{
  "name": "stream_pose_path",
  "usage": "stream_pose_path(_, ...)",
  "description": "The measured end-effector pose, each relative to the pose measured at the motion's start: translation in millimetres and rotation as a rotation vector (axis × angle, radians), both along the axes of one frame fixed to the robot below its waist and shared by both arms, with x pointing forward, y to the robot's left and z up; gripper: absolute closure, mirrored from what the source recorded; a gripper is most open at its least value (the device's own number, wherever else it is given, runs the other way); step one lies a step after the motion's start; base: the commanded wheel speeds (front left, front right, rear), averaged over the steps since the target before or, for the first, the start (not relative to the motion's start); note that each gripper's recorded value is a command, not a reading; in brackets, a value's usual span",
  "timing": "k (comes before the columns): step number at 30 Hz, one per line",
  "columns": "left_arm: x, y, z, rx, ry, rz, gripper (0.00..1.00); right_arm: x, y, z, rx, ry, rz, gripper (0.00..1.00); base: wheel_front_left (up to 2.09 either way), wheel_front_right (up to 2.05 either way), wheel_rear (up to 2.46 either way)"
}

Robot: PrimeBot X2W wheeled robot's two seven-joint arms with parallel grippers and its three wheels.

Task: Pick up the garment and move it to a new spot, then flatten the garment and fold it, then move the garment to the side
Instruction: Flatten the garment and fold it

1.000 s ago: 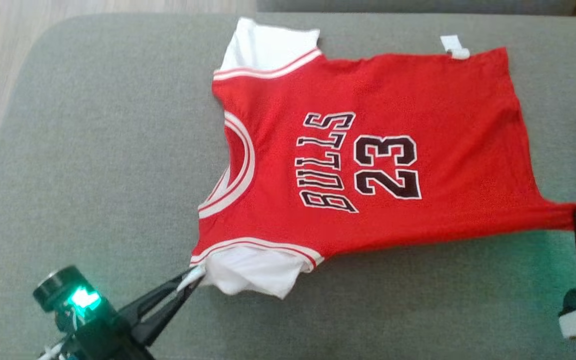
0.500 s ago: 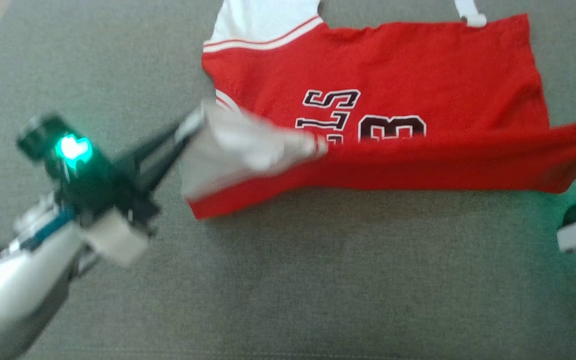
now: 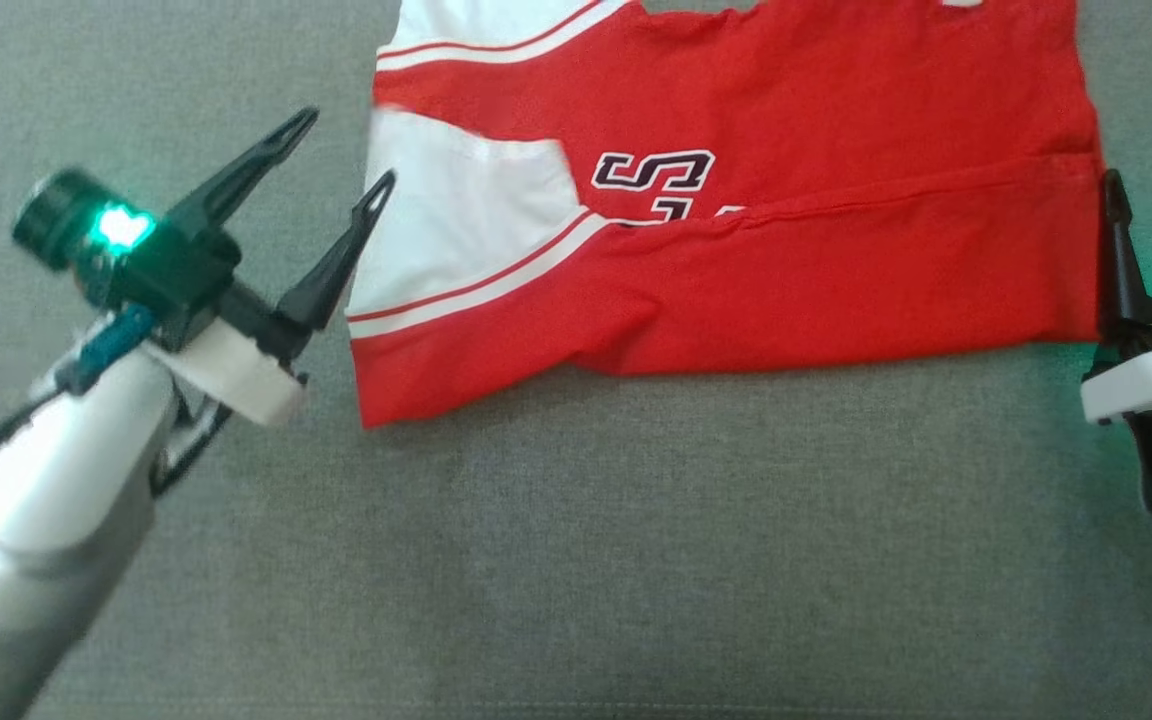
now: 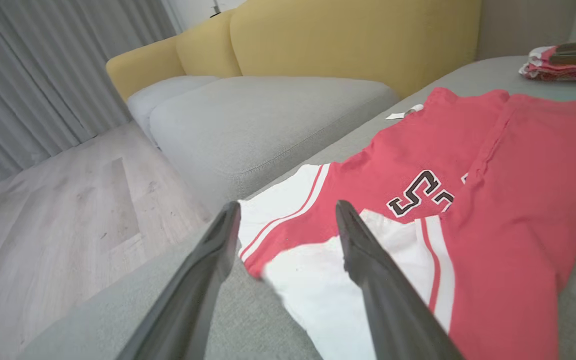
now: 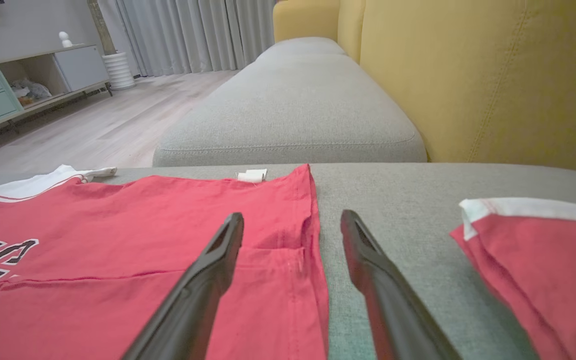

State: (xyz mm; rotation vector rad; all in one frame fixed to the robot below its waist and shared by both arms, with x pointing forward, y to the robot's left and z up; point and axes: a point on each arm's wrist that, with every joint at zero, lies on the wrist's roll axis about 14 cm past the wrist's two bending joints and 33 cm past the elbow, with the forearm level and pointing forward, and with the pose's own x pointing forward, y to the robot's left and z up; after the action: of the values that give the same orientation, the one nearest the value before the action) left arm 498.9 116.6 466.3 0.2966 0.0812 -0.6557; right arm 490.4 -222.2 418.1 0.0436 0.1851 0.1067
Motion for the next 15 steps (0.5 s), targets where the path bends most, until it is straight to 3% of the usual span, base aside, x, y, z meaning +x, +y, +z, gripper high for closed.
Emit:
stream_pose_path(3,-14.1,7.4,-12.4,-0.069,0.057,0.090,0.00,-3.3,-4.2,7.9,-0.018,-0.026,-0.007,0.00,0.00,0.00,0.00)
stream_pose_path(8,-74.4,4.7,-63.2,-0.195,0.286,0.200,0.00,-24.9,-15.2,6.5,-0.017,-0.015,-0.040,0.00,0.00,0.00,0.00)
stream_pose_path(15,-102.2,1.3,-84.0,-0.230,0.418,0.272,0.00,-39.1,-14.4,5.6,0.006,-0.007,-0.060,0.00,0.00,0.00,0.00)
